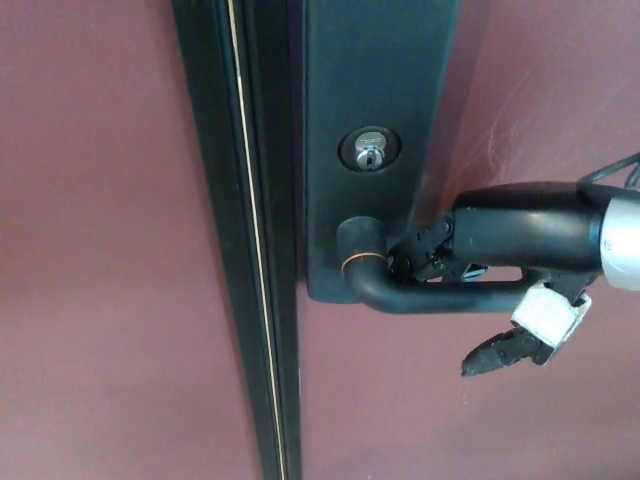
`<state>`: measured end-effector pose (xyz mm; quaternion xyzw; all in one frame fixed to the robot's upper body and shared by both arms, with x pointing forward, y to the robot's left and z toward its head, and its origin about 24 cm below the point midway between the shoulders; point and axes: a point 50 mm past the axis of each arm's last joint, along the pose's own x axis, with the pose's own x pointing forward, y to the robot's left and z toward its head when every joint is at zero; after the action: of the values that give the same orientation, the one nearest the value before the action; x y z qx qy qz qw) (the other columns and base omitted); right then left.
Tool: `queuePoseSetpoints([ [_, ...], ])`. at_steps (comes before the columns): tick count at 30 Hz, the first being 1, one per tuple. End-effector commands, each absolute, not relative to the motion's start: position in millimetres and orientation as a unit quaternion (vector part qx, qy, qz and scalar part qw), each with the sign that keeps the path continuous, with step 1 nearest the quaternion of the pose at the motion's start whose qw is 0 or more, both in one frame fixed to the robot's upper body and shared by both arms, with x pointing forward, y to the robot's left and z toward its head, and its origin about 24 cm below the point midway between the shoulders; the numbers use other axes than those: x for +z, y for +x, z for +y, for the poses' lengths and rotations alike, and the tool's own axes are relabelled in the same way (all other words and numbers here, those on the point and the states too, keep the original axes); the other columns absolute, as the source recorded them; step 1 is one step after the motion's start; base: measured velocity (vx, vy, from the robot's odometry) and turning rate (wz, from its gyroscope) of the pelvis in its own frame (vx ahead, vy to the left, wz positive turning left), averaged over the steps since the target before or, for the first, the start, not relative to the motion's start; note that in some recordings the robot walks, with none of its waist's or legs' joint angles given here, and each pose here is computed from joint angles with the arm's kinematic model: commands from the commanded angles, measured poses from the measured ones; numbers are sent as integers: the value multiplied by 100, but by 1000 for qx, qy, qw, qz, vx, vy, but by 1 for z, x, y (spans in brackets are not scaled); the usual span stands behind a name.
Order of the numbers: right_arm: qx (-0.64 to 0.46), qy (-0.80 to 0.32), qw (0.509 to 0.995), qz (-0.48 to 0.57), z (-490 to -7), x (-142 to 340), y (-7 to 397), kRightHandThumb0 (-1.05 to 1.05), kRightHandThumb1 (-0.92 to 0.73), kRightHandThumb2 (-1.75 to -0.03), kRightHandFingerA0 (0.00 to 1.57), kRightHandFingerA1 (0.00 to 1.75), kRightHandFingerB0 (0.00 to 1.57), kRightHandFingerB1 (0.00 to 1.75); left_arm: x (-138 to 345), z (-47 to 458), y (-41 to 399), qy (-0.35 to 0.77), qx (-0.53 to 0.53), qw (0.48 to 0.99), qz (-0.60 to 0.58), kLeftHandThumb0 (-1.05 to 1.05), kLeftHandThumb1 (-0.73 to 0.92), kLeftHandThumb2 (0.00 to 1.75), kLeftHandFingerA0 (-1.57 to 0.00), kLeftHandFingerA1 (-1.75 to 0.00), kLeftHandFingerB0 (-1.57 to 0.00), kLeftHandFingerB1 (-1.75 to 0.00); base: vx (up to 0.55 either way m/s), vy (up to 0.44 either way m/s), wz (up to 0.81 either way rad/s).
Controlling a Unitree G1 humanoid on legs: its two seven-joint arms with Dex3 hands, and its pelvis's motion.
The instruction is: The robot walks towards the door handle and put its right hand on it and twist the handle
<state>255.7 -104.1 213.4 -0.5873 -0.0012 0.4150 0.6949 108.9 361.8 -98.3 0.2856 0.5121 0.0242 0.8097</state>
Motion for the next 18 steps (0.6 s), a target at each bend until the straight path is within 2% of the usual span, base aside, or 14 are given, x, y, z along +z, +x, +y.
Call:
queuePoseSetpoints([
  [1,403,-563,719,-50,-106,202,254,-9,-55,-57,84,55,77,51,-99,363,105,291,17,805,518,-30,64,59,-77,-51,-58,-43,0,0,0],
  [2,400,-560,723,-57,-106,201,253,-5,-57,-57,91,61,79,52,-99,363,105,292,17,805,517,-30,64,59,-77,-51,-58,-43,0,0,0],
  [3,398,-557,726,-62,-106,199,253,-5,-57,-57,91,61,79,52,-99,363,105,293,17,805,516,-30,64,59,-77,-51,-58,-43,0,0,0],
  [6,394,-556,729,-67,-107,199,253,-1,-58,-56,92,75,76,51,-99,362,106,296,15,804,515,-30,64,59,-77,-51,-58,-43,0,0,0],
  [9,389,-555,733,-66,-109,200,252,-1,-58,-56,93,69,75,50,-99,362,106,298,12,804,515,-30,63,59,-77,-51,-58,-43,0,0,0],
  [18,387,-556,732,-68,-111,199,252,-2,-58,-56,92,67,74,50,-99,362,105,292,15,803,519,-29,63,59,-77,-51,-58,-43,0,0,0],
])
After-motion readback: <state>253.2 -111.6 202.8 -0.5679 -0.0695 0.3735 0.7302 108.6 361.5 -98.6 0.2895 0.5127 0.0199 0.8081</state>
